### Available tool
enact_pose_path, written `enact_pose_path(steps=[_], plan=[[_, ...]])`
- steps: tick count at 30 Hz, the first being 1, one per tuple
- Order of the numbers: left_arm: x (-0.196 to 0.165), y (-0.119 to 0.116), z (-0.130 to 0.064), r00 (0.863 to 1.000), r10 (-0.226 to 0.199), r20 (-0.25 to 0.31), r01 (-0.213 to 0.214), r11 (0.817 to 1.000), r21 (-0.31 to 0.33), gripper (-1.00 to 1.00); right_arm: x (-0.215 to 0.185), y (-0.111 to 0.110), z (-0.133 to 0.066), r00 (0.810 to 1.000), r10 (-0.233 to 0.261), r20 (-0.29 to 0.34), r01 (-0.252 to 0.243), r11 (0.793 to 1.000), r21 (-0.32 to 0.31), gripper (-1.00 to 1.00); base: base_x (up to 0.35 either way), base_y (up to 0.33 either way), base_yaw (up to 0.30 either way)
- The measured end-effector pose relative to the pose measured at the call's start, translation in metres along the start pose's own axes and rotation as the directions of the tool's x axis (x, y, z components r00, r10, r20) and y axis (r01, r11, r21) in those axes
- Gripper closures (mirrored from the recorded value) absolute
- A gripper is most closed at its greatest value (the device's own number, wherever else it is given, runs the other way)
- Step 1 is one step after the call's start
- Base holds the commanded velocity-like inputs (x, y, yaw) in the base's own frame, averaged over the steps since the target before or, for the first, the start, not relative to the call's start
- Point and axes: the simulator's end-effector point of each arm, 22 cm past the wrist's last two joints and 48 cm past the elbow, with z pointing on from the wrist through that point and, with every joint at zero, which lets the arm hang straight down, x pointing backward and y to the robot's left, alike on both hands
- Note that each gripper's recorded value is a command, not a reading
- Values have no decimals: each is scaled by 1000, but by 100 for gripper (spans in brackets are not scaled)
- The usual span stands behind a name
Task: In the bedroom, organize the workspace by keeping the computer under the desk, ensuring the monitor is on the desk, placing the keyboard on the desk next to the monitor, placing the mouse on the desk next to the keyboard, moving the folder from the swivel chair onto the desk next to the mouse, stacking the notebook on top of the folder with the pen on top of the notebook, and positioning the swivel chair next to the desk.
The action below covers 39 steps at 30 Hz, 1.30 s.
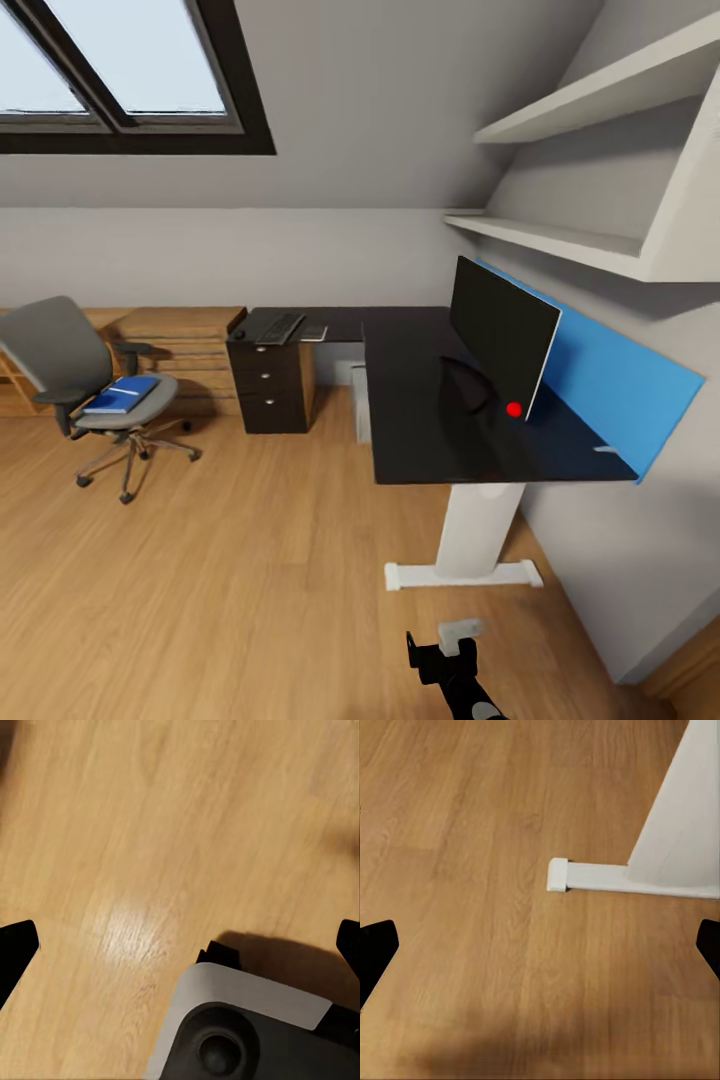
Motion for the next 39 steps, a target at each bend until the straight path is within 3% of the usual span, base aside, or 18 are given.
enact_pose_path(steps=[25,39], plan=[[-4,-2,-1,1000,-5,11,4,1000,4,-100,-6,0,-1,1000,-1,15,1,1000,0,-100,220,287,-6],[-15,-1,-19,1000,-9,25,8,1000,8,-100,-28,0,-15,1000,-3,31,3,1000,1,-100,240,184,43]])
